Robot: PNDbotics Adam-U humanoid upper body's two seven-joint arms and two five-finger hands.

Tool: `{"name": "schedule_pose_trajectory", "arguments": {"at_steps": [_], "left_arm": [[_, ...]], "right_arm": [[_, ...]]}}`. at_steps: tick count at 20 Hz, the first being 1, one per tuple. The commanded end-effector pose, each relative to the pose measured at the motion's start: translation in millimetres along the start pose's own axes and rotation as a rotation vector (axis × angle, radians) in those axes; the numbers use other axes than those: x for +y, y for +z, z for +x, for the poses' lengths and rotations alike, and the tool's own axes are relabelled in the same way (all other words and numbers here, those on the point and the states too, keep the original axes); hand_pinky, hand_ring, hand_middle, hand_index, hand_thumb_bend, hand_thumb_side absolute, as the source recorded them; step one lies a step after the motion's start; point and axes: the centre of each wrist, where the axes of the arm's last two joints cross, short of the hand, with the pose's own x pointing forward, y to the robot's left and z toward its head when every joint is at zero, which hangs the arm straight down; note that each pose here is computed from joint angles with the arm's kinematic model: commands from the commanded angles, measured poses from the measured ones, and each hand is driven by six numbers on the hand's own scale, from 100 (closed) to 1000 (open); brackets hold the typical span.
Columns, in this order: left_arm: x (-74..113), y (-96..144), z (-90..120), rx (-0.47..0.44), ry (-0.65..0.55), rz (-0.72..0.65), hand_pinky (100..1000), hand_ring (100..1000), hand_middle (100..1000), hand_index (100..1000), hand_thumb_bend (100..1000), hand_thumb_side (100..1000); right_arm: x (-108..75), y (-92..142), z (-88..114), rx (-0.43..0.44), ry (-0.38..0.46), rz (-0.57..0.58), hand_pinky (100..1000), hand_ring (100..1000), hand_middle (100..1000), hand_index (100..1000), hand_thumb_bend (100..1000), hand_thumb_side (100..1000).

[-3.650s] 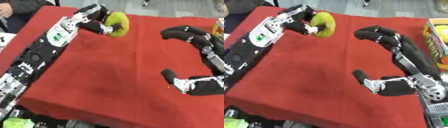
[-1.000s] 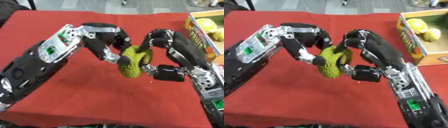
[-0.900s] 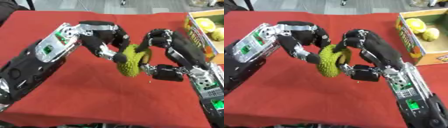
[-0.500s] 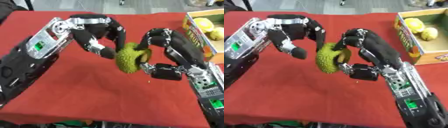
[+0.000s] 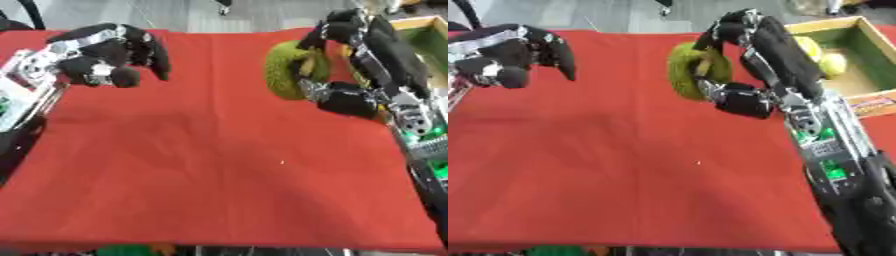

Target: Pick up the objects with one hand, pass them to the other hand, and then place them into the box on the other side of the table.

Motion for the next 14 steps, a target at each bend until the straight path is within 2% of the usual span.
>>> {"name": "schedule_pose_trajectory", "arguments": {"at_steps": [1,4,6,7,8,9,10,12,13,14], "left_arm": [[12.9,25,-8,-0.033,0.002,0.151,690,600,560,625,797,582],[7.4,51,-26,-0.047,0.028,0.288,689,599,559,624,796,584],[2.1,66,-30,-0.052,0.030,0.366,690,600,560,625,796,587],[0.0,70,-30,-0.056,0.029,0.401,692,601,561,626,794,588],[-1.9,74,-28,-0.061,0.027,0.434,692,602,562,627,793,589],[-3.8,77,-26,-0.069,0.023,0.468,693,602,563,628,792,588],[-5.3,80,-23,-0.078,0.017,0.502,693,603,564,628,789,589],[-9.6,82,-18,-0.097,0.006,0.553,694,604,565,630,785,590],[-11.9,81,-15,-0.103,-0.001,0.572,694,604,566,630,780,593],[-14.2,81,-14,-0.113,-0.008,0.591,695,604,566,631,778,595]], "right_arm": [[-31.3,11,-39,0.134,0.117,-0.039,654,565,362,495,100,100],[-55.5,29,-76,0.296,0.197,-0.044,653,569,382,508,100,100],[-67.0,37,-94,0.397,0.229,-0.046,661,587,438,563,100,120],[-71.8,41,-102,0.445,0.240,-0.044,678,621,518,640,100,100],[-76.3,44,-109,0.491,0.251,-0.040,686,646,570,675,100,243],[-80.6,48,-116,0.538,0.263,-0.034,705,698,672,754,163,369],[-82.0,51,-122,0.578,0.272,-0.017,731,752,765,829,282,504],[-75.4,54,-130,0.639,0.286,0.053,764,808,850,887,401,626],[-71.4,54,-133,0.665,0.290,0.090,778,828,876,904,460,661],[-67.3,56,-136,0.693,0.291,0.125,783,837,884,909,481,673]]}}
